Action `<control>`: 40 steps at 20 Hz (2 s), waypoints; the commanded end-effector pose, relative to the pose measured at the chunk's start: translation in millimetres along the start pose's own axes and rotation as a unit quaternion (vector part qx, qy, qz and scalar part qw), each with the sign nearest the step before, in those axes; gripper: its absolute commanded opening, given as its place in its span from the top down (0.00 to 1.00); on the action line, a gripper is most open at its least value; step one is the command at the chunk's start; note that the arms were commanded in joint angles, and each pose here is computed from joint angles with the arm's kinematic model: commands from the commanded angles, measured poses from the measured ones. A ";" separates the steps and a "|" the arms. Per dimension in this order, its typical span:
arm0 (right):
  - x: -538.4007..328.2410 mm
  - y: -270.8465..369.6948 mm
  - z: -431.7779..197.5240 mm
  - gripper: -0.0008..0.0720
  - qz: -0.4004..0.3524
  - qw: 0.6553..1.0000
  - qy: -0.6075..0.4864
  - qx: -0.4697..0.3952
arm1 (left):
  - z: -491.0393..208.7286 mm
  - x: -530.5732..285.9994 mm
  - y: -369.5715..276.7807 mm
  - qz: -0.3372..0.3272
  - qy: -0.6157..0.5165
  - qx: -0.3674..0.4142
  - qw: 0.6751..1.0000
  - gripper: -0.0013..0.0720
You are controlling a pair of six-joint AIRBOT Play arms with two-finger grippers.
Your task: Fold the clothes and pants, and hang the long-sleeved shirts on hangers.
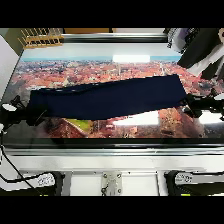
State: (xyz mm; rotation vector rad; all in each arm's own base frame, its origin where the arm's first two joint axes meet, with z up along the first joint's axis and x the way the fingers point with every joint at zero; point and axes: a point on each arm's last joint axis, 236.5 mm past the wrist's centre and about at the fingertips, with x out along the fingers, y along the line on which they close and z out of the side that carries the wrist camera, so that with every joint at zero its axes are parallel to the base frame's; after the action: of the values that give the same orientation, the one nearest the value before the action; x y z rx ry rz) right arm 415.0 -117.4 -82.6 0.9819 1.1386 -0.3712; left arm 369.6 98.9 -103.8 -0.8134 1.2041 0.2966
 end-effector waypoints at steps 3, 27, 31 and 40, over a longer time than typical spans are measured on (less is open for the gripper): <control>38.9 32.0 -13.1 0.00 0.026 0.999 -0.021 -0.007 | 4.7 27.3 -29.5 -0.018 0.013 0.020 1.000 0.06; -37.7 -19.2 -167.2 0.98 -0.049 0.977 0.046 -0.201 | -27.3 -55.7 34.1 0.047 0.041 0.138 0.989 0.97; -52.2 -28.7 -186.4 0.96 -0.044 0.976 0.046 -0.207 | -39.9 -67.6 49.4 0.049 0.034 0.126 0.990 0.93; -160.5 -9.6 -107.7 0.04 -0.034 0.966 -0.027 -0.254 | -31.6 -133.7 -8.5 0.026 -0.034 0.188 0.981 0.90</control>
State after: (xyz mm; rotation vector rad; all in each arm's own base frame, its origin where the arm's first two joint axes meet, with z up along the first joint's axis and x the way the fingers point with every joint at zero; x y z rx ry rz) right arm 281.2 -33.2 10.3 0.5185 1.1897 -0.1163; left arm 299.7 114.1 -12.1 -0.4880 1.2067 0.1749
